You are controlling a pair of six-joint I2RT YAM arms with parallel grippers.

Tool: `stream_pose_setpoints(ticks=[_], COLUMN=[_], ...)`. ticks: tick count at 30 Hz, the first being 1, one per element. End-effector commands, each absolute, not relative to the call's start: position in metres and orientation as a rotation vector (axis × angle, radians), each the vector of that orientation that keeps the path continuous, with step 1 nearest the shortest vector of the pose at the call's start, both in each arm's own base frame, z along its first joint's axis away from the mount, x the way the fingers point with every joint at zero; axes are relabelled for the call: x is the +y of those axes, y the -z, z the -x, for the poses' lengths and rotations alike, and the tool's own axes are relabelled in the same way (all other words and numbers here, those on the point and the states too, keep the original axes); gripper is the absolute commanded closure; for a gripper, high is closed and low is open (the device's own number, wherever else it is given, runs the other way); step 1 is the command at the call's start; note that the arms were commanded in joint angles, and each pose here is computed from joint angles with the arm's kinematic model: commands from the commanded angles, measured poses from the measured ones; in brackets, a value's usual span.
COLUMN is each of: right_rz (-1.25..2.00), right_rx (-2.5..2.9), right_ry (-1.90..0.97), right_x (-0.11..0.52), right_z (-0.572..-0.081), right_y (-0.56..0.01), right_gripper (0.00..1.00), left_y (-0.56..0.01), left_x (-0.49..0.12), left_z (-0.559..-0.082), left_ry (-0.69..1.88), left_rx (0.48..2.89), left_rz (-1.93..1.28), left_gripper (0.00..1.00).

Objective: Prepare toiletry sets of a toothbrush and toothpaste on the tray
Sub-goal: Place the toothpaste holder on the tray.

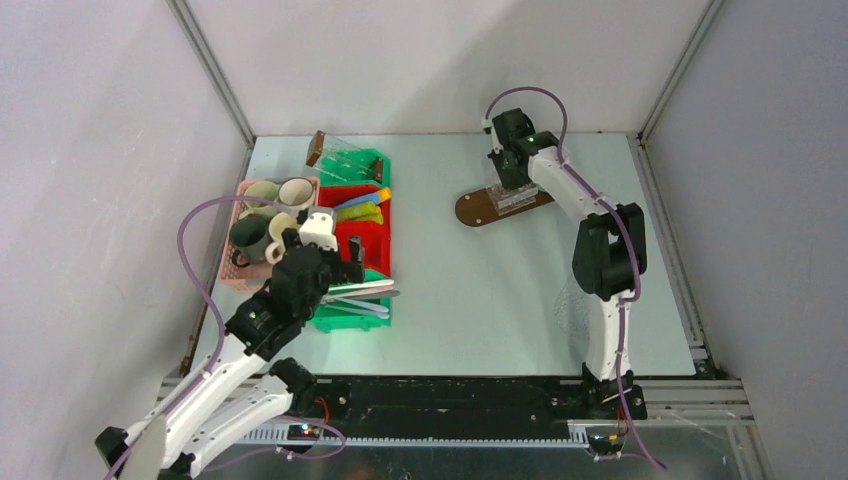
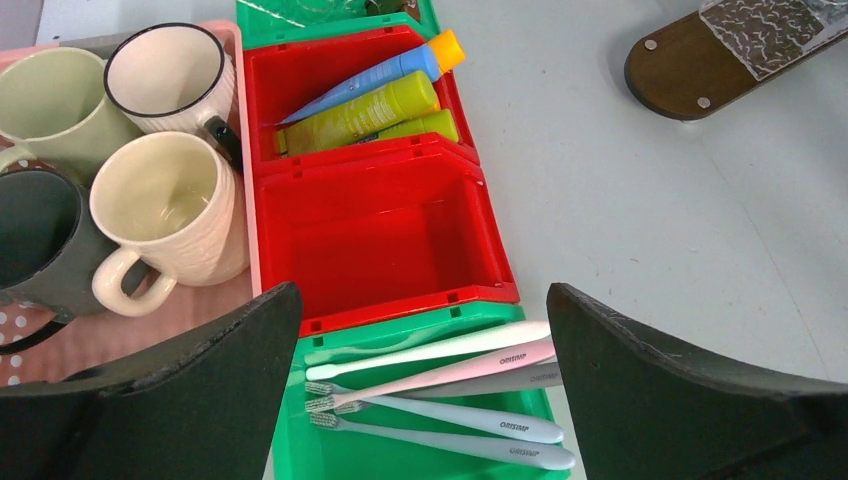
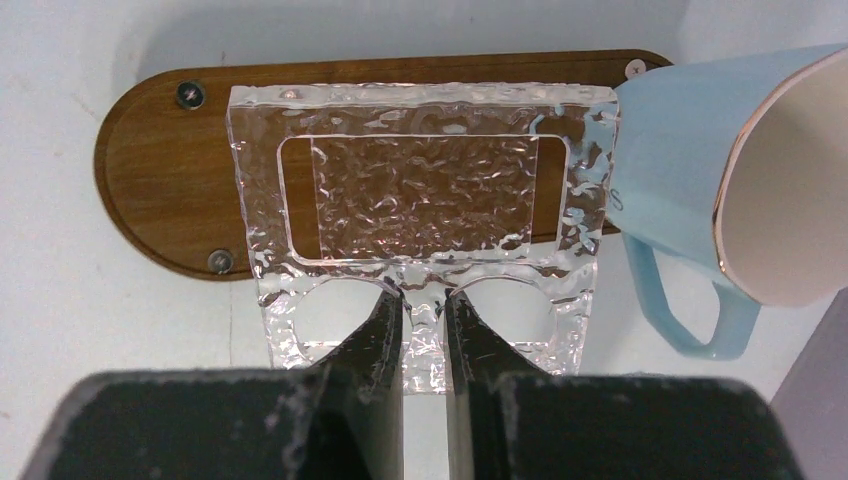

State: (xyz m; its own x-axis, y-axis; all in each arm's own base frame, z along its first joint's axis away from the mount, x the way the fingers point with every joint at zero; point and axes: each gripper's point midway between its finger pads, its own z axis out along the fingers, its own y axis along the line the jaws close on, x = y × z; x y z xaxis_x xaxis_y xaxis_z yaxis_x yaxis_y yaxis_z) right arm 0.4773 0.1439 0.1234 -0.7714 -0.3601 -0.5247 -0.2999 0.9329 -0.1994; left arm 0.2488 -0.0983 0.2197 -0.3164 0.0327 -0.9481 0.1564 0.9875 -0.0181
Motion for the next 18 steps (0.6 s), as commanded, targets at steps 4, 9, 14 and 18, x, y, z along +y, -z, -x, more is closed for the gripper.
stream_pose_setpoints(ticks=[4, 9, 14, 18], right_rz=[0.378, 0.374, 0.389, 0.39], right_rx=[2.41, 2.427, 2.453, 2.473], right_ry=[0.093, 0.072, 0.035, 0.025], right_x=[0.138, 0.131, 0.132, 0.133], right_z=[-0.513, -0.515, -0.511, -0.507], right_y=[-0.134, -0.126, -0.118, -0.114], right_gripper=[1.0, 1.0, 1.0, 1.0], left_y=[-0.239, -0.24, -0.239, -0.238], left_x=[-0.1, -0.1, -0.101, -0.102], left_z=[-0.253, -0.254, -0.254, -0.256], left_ry=[0.151, 0.15, 0.148, 0.148], left_rx=[1.856, 1.854, 1.857, 1.858], left_rz=[-0.078, -0.076, -0.078, -0.079], left_gripper=[0.0, 0.0, 0.0, 0.0])
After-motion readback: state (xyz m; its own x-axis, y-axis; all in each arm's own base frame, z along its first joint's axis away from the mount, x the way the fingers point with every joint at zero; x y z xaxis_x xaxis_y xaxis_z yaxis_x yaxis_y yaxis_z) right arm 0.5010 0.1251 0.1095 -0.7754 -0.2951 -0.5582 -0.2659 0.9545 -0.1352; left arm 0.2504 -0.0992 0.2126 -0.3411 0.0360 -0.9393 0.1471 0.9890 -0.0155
